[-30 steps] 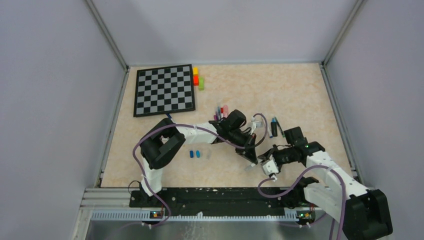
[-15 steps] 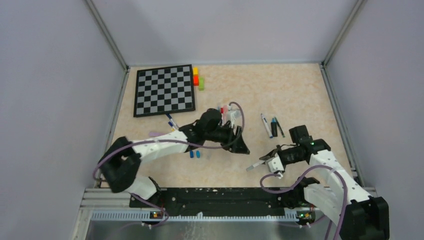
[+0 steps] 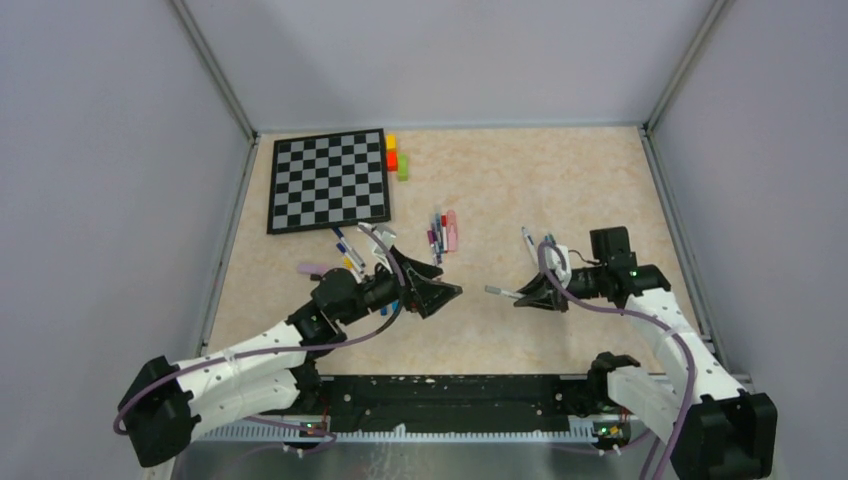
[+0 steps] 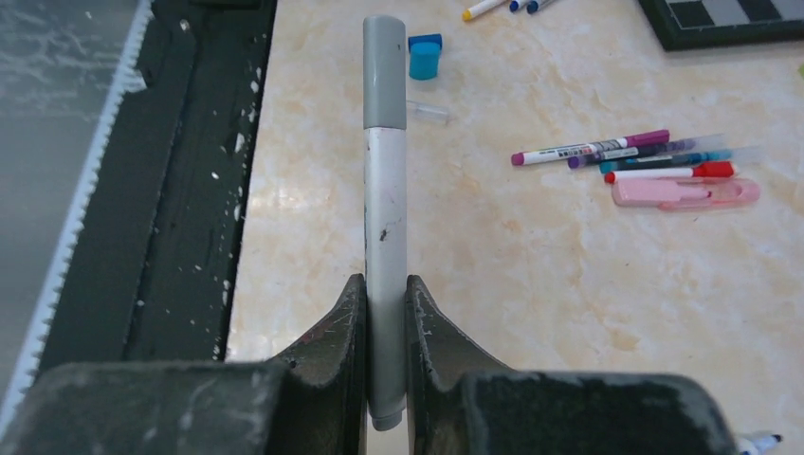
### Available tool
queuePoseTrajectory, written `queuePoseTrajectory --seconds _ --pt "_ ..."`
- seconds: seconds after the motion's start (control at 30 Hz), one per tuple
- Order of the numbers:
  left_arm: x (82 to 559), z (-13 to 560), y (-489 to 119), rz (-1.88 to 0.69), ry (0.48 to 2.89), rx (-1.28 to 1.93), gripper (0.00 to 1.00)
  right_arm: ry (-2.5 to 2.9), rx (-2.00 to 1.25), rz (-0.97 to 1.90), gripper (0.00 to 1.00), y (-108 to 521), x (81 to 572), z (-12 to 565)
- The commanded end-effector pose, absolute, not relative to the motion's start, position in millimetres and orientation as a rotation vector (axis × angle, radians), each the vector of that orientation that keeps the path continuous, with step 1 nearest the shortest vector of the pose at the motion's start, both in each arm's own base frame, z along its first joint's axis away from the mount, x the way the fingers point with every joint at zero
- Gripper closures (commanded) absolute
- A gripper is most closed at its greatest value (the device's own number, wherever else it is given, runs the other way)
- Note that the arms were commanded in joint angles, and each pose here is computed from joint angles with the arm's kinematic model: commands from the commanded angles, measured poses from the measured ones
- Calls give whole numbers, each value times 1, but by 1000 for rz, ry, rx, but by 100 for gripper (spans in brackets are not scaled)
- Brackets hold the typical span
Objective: Open the pen caps
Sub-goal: Pick up the pen from the center of the board, then open the pen cap from the pen.
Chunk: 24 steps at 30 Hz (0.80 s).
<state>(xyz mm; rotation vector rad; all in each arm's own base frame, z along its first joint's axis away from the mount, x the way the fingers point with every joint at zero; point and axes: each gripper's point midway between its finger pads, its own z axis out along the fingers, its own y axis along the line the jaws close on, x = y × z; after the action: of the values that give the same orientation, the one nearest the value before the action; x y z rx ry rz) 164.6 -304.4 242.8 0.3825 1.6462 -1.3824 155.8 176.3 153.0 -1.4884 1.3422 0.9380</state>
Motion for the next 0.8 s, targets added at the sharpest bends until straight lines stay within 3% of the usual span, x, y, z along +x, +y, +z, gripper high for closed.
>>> queuePoseTrajectory --seconds 0.0,0.27,0.43,0.6,0.77 --pt "167 274 -293 -1449 1467 274 1 1471 -1239 1167 100 189 169 182" --pt "163 271 -322 -1522 1460 408 1 1596 -1062 1437 100 198 169 185" --pt "178 276 -342 -1539 1441 397 7 1608 -1042 1467 100 198 168 185" --pt "193 276 -361 -1555 1454 377 20 1615 -1035 1472 100 198 168 182" --pt "193 275 -377 -1623 1463 388 41 1614 -1035 1471 100 199 169 182"
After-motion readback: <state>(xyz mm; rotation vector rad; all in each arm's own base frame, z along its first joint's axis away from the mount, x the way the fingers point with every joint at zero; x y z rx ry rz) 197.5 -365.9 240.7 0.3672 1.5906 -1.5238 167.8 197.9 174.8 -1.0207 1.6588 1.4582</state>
